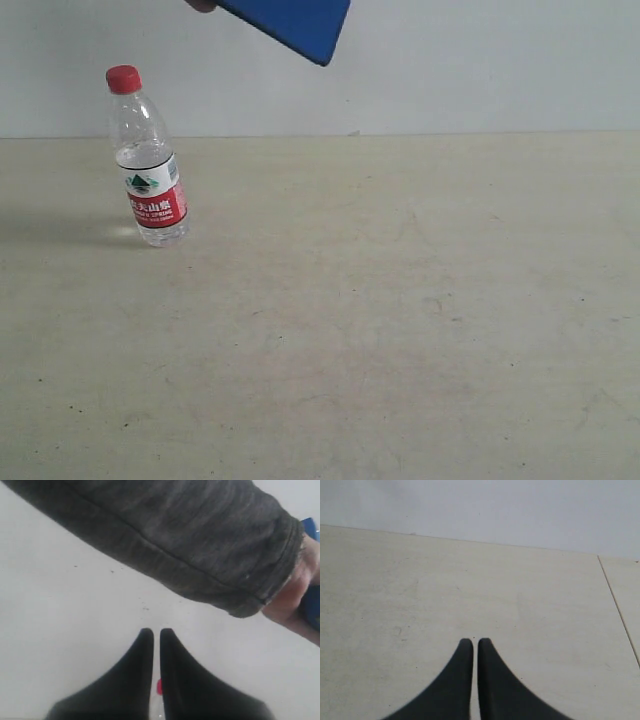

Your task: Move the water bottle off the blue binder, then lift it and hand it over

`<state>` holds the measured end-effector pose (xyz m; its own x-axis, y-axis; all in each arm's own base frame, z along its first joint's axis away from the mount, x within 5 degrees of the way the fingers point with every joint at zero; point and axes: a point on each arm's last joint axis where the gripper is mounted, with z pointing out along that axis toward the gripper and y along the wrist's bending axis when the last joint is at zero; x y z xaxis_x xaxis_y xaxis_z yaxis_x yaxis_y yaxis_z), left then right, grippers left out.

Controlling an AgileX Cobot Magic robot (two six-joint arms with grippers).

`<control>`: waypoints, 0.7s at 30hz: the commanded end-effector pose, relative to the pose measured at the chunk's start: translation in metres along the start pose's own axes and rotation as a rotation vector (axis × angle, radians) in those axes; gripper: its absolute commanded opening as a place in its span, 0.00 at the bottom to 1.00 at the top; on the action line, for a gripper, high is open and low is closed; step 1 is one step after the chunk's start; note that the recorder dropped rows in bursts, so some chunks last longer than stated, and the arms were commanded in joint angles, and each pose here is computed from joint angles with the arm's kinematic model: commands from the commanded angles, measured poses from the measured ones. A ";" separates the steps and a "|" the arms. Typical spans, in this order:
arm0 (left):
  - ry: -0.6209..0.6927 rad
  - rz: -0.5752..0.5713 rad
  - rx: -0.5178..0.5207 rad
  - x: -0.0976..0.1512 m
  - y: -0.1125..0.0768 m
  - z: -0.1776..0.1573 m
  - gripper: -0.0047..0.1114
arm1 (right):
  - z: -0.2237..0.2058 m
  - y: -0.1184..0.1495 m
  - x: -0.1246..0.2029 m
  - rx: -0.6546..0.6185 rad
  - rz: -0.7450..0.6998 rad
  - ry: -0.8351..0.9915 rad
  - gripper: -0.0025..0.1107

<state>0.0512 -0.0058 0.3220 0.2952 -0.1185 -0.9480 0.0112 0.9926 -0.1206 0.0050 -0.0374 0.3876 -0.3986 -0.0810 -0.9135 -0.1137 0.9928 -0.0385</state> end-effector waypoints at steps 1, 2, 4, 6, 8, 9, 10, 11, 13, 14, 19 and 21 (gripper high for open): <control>-0.005 -0.087 0.104 -0.002 -0.010 -0.001 0.08 | 0.000 -0.001 0.000 0.005 -0.002 -0.006 0.02; 0.006 -0.119 0.108 -0.002 -0.010 -0.001 0.08 | 0.000 -0.001 0.000 0.005 -0.002 -0.006 0.02; 0.068 -0.172 0.094 0.004 -0.009 -0.001 0.08 | 0.000 -0.001 0.000 0.005 -0.002 -0.006 0.02; 0.156 -0.207 0.064 0.012 -0.008 -0.002 0.08 | 0.000 -0.001 0.000 0.005 -0.002 -0.006 0.02; 0.286 -0.273 -0.003 0.025 -0.004 -0.004 0.08 | 0.000 -0.001 0.000 0.005 -0.002 -0.006 0.02; 0.347 -0.299 -0.044 0.032 -0.001 -0.006 0.08 | 0.000 -0.001 0.000 0.005 -0.002 -0.006 0.02; 0.395 -0.311 -0.079 0.039 0.002 -0.008 0.08 | 0.000 -0.001 0.000 0.005 -0.002 -0.006 0.02; 0.416 -0.295 -0.107 0.044 0.005 -0.008 0.08 | 0.000 -0.001 0.000 0.005 -0.002 -0.006 0.02; 0.446 -0.223 -0.133 0.052 0.009 -0.010 0.08 | 0.000 -0.001 0.000 0.005 -0.002 -0.006 0.02; 0.456 -0.204 -0.139 0.055 0.011 -0.010 0.08 | 0.000 -0.001 0.000 0.005 -0.002 -0.006 0.02; 0.502 -0.142 -0.150 0.076 0.014 -0.021 0.08 | 0.000 -0.001 0.000 0.005 -0.002 -0.006 0.02; 0.499 -0.135 -0.147 0.087 0.015 -0.029 0.08 | 0.000 -0.001 0.000 0.005 -0.002 -0.006 0.02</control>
<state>0.0544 -0.0019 0.2454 -0.1776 -0.2917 -0.9399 -0.1199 0.9544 -0.2736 0.0049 -0.0374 0.3875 -0.4003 -0.0812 -0.9128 -0.1132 0.9928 -0.0387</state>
